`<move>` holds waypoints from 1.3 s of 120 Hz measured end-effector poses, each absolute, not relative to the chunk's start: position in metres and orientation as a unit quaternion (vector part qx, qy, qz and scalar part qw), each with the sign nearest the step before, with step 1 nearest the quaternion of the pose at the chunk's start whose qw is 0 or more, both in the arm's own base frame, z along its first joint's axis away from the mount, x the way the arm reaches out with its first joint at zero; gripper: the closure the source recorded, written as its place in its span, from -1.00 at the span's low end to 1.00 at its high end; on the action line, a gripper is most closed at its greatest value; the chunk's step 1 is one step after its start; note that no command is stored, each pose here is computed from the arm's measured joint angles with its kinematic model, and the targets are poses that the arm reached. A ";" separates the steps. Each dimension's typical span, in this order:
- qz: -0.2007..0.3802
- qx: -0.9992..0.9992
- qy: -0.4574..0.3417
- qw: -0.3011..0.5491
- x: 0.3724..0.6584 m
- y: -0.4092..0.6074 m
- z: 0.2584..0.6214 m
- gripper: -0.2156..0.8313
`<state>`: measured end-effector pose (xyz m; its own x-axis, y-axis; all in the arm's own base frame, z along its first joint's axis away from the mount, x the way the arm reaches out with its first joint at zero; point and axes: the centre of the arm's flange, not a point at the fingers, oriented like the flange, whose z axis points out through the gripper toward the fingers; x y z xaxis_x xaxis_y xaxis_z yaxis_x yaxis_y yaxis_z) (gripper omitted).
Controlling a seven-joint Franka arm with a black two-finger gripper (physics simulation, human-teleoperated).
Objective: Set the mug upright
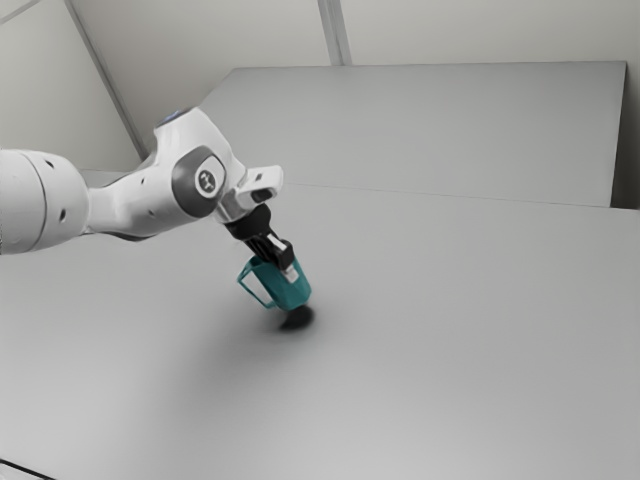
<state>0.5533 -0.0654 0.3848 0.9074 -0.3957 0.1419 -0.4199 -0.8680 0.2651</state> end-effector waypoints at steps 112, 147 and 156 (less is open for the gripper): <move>-0.025 0.963 -0.267 0.029 0.584 -0.102 0.332 0.91; -0.025 0.963 -0.266 0.034 0.582 -0.104 0.335 -0.04; -0.022 0.963 -0.265 0.035 0.582 -0.104 0.339 -0.20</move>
